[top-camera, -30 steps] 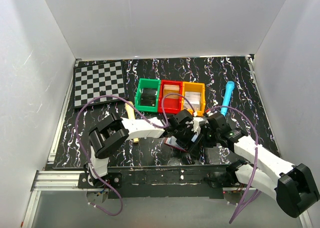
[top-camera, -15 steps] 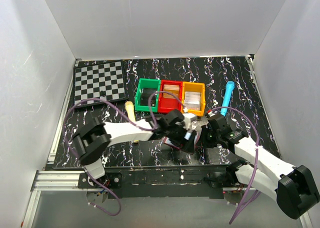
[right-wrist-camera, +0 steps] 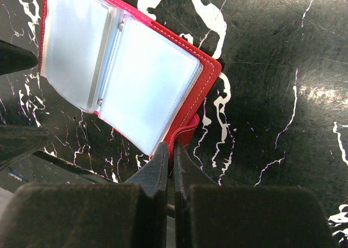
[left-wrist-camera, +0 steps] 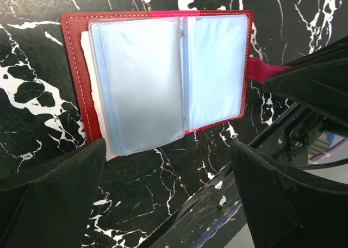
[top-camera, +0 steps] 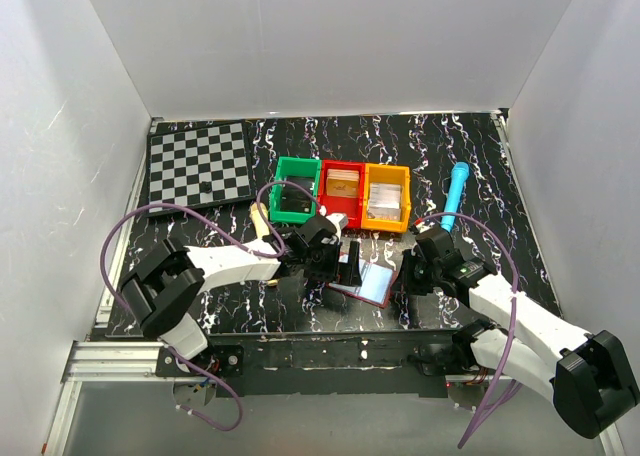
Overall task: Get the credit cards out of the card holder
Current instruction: Remove the credit card from the card holder.
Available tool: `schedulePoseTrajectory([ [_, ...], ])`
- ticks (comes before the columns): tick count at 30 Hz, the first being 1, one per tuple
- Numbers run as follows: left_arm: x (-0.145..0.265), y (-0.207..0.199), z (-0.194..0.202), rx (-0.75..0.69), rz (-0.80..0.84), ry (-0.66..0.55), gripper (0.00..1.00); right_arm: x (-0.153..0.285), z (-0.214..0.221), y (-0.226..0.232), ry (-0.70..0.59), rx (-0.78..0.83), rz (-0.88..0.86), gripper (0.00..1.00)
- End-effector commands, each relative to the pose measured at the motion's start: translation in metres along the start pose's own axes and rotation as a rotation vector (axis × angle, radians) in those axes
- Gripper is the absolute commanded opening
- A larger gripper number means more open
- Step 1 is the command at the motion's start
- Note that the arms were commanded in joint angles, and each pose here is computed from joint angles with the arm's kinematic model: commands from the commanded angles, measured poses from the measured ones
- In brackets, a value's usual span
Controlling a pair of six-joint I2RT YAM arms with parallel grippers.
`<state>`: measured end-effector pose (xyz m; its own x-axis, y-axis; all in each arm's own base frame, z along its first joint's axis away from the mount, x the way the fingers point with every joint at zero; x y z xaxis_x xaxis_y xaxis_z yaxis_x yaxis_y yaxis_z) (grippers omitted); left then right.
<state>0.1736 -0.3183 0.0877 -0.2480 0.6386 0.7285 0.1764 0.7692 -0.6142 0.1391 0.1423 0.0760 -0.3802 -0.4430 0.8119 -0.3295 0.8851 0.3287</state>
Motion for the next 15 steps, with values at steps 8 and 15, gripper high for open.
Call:
schedulePoseTrajectory([
  [8, -0.0038, -0.0129, -0.0072, -0.013, 0.031, -0.006, 0.96, -0.0012, -0.0041, 0.0034, -0.018, 0.011, -0.02, 0.01],
  [15, -0.0071, -0.0172, -0.0056, -0.029, 0.053, 0.016, 0.95, -0.0015, -0.0053, 0.0036, -0.015, 0.013, -0.019, 0.01],
])
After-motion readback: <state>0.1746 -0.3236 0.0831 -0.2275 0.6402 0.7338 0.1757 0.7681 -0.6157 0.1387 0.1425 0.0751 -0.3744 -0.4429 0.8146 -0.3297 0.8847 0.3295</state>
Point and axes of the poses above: each gripper's point midway between its finger pads, its own x axis back along the fingers, its own y axis along the line the jaws close on, z = x × y, the point moved 4 cm from there along x, back along the fingers, and after that the axes turned 14 degrees about x, right-handed, at the moved point
